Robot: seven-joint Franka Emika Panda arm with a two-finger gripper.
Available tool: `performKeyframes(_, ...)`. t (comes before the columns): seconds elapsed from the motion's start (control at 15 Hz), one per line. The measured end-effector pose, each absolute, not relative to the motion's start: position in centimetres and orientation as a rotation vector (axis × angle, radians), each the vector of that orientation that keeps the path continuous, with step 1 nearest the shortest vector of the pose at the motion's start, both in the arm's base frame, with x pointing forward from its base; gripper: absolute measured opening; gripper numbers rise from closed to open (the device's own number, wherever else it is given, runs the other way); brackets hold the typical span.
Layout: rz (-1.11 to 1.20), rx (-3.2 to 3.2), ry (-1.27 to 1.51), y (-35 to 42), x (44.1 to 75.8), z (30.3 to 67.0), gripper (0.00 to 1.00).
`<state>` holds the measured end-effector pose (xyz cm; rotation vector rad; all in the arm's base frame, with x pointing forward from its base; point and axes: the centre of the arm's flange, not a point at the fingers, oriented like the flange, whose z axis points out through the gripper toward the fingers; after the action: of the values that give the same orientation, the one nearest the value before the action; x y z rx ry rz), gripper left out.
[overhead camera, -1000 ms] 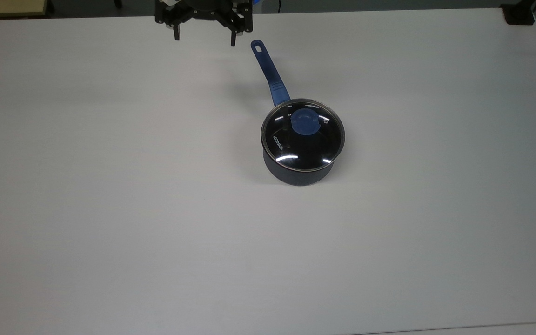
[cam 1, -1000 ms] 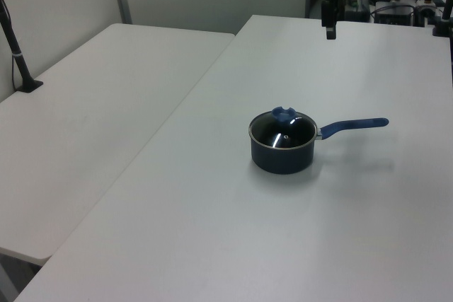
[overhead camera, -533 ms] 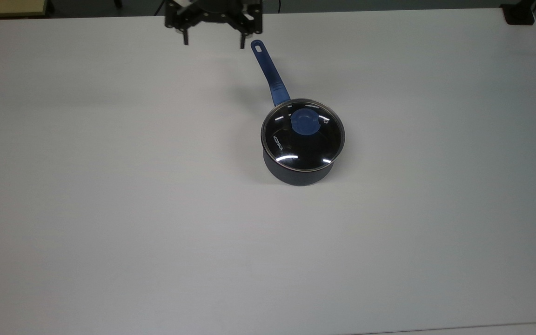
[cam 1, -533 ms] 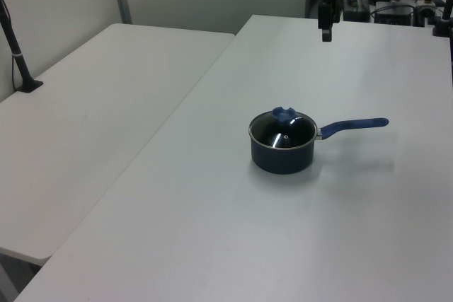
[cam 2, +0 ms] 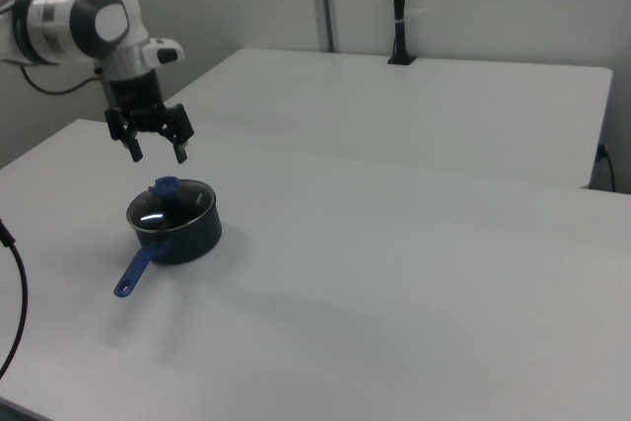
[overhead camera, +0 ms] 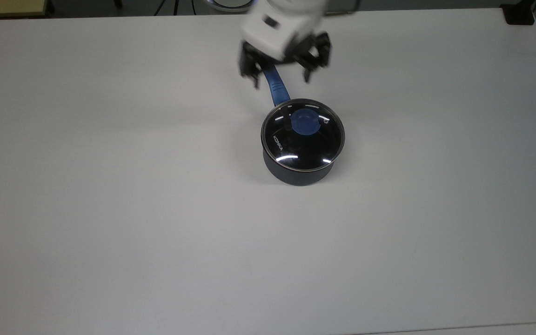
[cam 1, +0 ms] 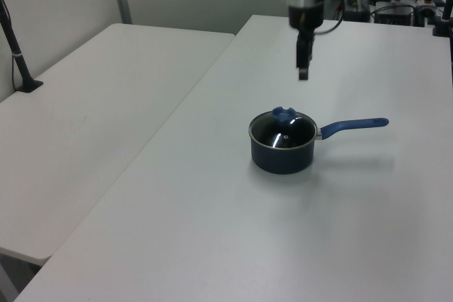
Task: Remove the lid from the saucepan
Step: 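Lower the gripper onto the blue lid knob and close on it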
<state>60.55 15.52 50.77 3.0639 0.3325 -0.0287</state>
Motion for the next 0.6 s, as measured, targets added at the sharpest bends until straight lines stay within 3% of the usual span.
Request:
performKeyframes(0.27,0.004,3.096,0.385,18.9,62.1,46.5,1.0)
performKeyframes(0.6,-0.021,3.093,0.387,19.4,62.8,43.8,1.0)
